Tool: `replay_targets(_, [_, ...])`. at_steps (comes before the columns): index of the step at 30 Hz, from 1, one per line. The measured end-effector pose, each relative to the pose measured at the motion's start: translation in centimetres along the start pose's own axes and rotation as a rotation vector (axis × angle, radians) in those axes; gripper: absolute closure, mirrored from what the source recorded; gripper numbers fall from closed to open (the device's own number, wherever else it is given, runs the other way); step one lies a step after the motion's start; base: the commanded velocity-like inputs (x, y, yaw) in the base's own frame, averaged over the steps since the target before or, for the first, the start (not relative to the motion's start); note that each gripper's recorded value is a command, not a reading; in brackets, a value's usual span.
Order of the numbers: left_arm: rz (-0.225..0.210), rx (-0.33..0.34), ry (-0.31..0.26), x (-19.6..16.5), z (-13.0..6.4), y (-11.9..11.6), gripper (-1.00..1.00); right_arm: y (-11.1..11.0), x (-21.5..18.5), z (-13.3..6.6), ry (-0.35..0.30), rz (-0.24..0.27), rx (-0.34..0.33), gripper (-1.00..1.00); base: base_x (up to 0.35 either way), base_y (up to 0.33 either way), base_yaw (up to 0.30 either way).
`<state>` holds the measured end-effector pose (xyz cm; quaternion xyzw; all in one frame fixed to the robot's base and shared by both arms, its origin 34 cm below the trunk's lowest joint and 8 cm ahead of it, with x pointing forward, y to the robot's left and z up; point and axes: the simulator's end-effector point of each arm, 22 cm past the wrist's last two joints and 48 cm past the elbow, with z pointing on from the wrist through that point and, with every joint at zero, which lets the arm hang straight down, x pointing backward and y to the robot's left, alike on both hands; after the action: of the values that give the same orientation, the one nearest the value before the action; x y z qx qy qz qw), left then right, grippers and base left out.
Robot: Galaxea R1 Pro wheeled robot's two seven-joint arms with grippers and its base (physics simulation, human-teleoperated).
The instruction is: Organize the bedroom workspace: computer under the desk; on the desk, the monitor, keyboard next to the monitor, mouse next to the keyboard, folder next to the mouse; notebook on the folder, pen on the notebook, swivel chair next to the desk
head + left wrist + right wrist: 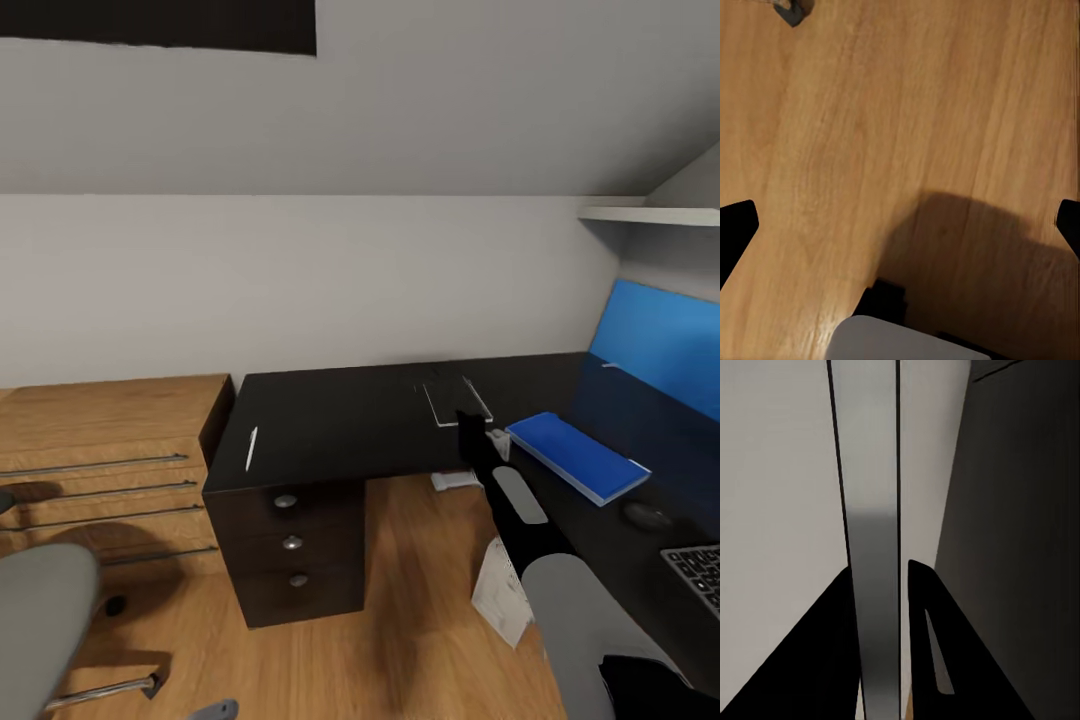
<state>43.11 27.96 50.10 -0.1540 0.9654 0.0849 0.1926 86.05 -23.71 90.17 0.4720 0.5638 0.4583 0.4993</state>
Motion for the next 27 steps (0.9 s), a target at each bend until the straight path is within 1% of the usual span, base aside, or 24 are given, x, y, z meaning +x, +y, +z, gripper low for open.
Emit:
replay_targets(6, [-0.006, -0.001, -0.007, -0.2, 0.0, 0.1, -1.0, -0.2, -1.2, -0.1, -0.041, 0.009, 0.006, 1.0, 0.0, 0.0, -0.265])
replay_targets(13, [-0.038, -0.001, -0.05, -1.1, 0.0, 0.1, -1.0, -0.4, -1.9, -0.1, -0.071, 0.008, 0.01, 1.0, 0.0, 0.0, -0.265])
replay_targets(19, [-0.044, -0.001, -0.058, -1.3, 0.0, 0.1, -1.0, -0.4, -2.2, -0.1, -0.085, 0.008, 0.012, 1.0, 0.0, 0.0, -0.265])
replay_targets(27, [-0.044, -0.001, -0.06, -1.4, 0.0, 0.1, -1.0, -0.6, -2.2, -0.1, -0.087, 0.008, 0.015, 1.0, 0.0, 0.0, -0.265])
